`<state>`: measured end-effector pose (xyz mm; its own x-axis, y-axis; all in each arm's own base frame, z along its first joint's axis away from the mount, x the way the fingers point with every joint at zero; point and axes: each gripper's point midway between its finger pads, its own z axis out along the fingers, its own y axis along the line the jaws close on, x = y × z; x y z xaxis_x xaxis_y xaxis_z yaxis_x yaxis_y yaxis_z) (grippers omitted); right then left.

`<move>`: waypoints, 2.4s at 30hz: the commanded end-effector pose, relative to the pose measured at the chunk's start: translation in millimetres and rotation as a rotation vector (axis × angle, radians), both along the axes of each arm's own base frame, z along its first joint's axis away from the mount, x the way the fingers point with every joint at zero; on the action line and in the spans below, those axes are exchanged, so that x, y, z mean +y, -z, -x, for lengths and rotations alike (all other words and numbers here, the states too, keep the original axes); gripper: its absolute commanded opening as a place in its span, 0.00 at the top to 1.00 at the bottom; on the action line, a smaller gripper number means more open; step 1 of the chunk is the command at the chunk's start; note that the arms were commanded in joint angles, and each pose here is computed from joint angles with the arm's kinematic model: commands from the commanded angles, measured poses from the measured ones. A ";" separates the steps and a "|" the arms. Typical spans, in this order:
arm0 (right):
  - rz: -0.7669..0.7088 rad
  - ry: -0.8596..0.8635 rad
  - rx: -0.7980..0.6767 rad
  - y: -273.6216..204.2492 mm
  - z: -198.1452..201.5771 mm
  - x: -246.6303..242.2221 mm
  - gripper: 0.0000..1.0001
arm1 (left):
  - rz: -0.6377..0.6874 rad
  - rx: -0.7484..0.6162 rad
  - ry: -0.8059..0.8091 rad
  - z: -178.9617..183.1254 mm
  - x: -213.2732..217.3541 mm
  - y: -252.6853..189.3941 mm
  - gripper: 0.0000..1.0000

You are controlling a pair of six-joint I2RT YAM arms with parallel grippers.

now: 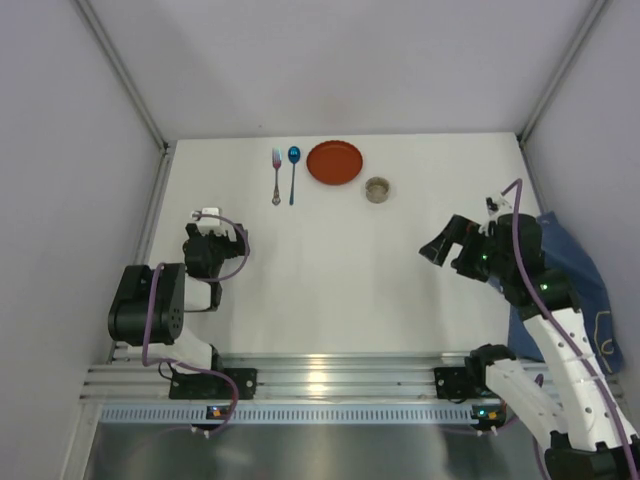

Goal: Set the dinner table for one person

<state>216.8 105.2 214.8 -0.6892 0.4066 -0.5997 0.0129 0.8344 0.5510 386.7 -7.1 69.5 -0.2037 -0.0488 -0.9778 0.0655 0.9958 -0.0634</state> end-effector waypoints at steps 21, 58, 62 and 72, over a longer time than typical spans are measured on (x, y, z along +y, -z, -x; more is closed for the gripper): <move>0.070 -0.021 0.189 8.9 49.8 -12.5 0.00 | -0.017 -0.053 -0.076 -9.9 9.3 -20.8 0.01; 0.321 0.502 0.805 210.5 -116.2 -185.7 0.34 | 0.392 0.223 0.143 139.7 -93.0 -212.8 0.01; 0.324 0.480 0.823 220.4 -113.4 -183.3 0.57 | 0.388 0.245 0.143 142.0 -93.2 -211.0 0.01; 0.174 0.239 0.730 183.3 -92.9 -65.3 1.00 | 0.401 0.254 0.131 133.7 -94.9 -203.7 0.01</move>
